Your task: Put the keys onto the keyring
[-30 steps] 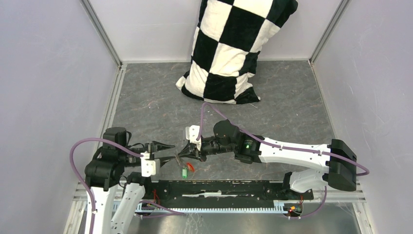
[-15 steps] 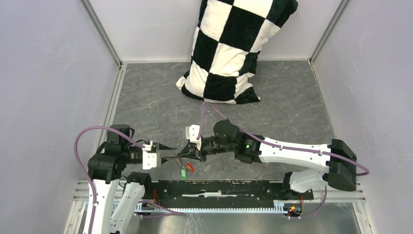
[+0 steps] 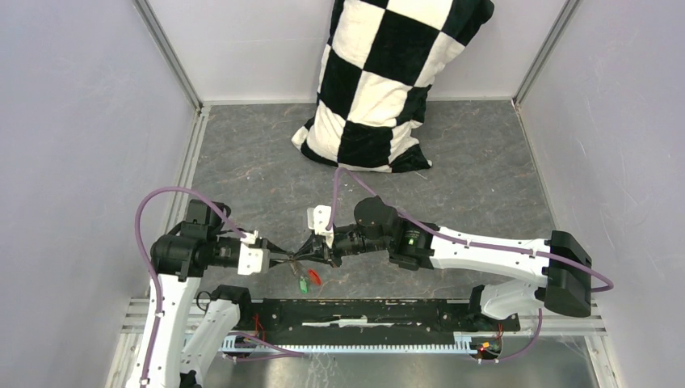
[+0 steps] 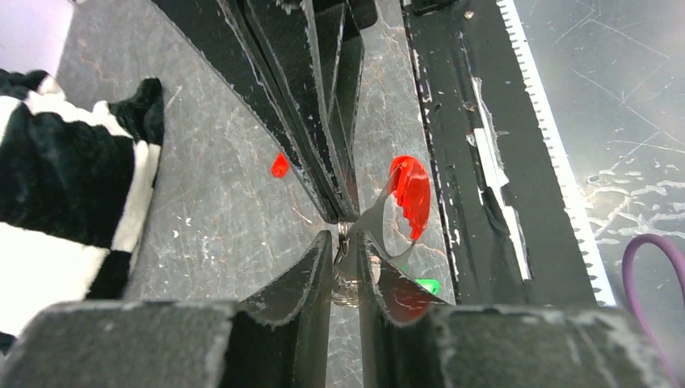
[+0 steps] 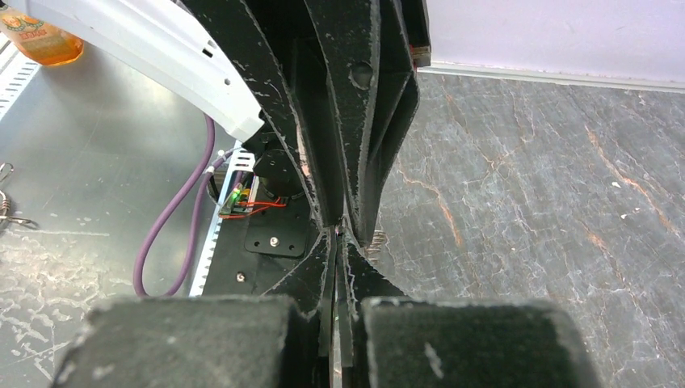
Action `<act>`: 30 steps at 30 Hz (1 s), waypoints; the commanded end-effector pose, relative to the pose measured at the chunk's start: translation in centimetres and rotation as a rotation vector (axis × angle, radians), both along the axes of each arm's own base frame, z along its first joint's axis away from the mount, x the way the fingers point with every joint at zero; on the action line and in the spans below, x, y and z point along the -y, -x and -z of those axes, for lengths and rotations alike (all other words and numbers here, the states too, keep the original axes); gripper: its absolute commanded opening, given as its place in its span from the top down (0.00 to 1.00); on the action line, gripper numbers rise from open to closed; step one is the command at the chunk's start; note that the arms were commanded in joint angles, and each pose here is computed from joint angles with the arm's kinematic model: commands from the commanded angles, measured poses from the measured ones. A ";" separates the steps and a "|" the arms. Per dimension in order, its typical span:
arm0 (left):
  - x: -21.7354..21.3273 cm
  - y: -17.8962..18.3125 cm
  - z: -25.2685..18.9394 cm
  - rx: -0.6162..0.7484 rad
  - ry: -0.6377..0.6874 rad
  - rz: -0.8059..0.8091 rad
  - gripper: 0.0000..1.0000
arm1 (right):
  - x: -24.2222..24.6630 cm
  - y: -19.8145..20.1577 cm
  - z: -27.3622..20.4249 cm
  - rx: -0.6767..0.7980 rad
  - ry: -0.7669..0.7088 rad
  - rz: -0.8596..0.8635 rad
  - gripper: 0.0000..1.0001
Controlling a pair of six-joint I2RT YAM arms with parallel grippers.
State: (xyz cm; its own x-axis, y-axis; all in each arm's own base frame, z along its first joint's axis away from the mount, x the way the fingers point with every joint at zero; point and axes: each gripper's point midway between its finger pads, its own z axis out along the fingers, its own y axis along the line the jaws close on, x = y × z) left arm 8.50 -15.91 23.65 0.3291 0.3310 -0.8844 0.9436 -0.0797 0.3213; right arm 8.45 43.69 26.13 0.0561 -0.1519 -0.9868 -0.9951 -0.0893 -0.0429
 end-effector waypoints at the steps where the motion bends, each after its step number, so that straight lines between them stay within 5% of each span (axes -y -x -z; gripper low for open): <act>1: 0.7 0.3 -2.6 0.099 0.074 0.029 0.76 | -0.4 -0.1 -4.2 0.037 -0.097 -0.011 1.00; 7: 0.6 0.3 -2.7 0.147 0.077 0.012 0.78 | -0.4 -0.1 -4.4 0.034 -0.097 -0.014 1.00; 11: 0.4 0.3 -2.2 0.176 0.064 0.016 0.97 | -0.5 0.3 -5.0 0.022 -0.117 -0.030 1.00; 13: 0.5 0.3 -2.2 0.181 0.067 0.019 0.98 | -0.5 0.4 -5.4 0.017 -0.126 -0.034 0.99; 20: 1.8 0.2 -5.9 0.109 0.225 0.034 0.98 | 1.4 -1.0 -7.4 0.054 -0.186 0.042 0.60; 30: 2.7 2.7 -11.7 0.100 0.384 0.235 0.98 | 6.4 -2.8 -9.6 0.123 -0.352 0.126 0.57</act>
